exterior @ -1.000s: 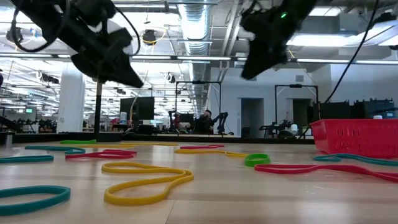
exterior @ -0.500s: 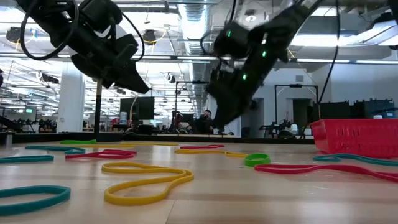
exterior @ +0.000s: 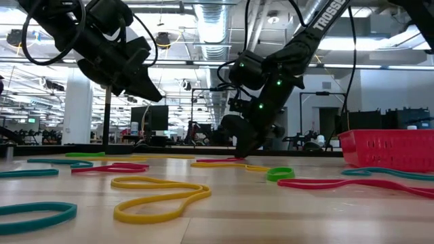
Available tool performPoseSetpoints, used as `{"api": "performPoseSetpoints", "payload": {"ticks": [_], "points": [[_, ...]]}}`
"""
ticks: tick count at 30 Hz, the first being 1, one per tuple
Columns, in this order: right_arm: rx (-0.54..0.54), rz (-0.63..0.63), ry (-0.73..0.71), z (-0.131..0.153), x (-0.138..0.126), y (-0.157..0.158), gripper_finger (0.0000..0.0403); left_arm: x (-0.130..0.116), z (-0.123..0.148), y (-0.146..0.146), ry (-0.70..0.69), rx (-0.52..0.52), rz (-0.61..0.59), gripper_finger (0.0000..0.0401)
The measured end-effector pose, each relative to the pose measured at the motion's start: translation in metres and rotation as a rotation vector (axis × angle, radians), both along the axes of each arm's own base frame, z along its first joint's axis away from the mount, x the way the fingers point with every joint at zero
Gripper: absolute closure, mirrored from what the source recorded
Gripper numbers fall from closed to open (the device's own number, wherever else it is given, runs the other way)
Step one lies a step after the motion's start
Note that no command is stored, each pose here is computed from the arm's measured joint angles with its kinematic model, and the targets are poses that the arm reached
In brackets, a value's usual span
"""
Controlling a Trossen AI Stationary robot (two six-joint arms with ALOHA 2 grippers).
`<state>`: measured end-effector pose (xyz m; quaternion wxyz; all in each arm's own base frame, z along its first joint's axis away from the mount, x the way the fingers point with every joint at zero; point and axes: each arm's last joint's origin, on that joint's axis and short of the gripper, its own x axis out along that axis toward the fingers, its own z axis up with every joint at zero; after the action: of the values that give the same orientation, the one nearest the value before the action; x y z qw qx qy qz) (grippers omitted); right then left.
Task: Pick and place rubber bands into bin
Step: Put the red rubber band into the basket
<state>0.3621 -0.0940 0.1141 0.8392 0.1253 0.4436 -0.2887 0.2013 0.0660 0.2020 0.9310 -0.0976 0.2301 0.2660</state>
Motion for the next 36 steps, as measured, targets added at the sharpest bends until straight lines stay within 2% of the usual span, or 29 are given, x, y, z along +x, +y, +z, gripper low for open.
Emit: {"api": "performPoseSetpoints", "payload": {"ticks": [5, 12, 18, 22, 25, 28, 32, 36], "points": [[0.007, 0.002, 0.01, 0.0, -0.001, 0.0, 0.032, 0.0, 0.0, 0.0, 0.001, 0.001, -0.001, 0.0337], [0.023, 0.031, 0.074, -0.002, -0.005, 0.003, 0.0395, 0.0, 0.0, 0.0, 0.002, 0.002, -0.002, 0.0337], [-0.028, 0.083, 0.074, 0.009, -0.003, 0.018, 0.0401, 0.0, 0.0, 0.0, 0.002, 0.002, -0.001, 0.0337], [-0.102, 0.088, 0.033, 0.051, -0.003, 0.034, 0.0401, 0.0, 0.0, 0.0, 0.001, 0.001, -0.001, 0.0337], [-0.145, 0.103, 0.066, 0.081, -0.016, 0.049, 0.0401, 0.0, 0.0, 0.0, -0.001, -0.002, 0.001, 0.0337], [-0.165, 0.133, 0.027, 0.122, -0.031, 0.067, 0.0402, 0.0, 0.0, 0.0, 0.0, -0.003, 0.001, 0.0337], [-0.193, 0.106, 0.047, 0.163, -0.064, 0.089, 0.0402, 0.0, 0.0, 0.0, 0.0, -0.003, 0.001, 0.0337], [-0.21, -0.021, 0.048, 0.196, -0.107, 0.105, 0.0402, 0.0, 0.0, 0.0, 0.0, -0.003, 0.001, 0.0337]]}}
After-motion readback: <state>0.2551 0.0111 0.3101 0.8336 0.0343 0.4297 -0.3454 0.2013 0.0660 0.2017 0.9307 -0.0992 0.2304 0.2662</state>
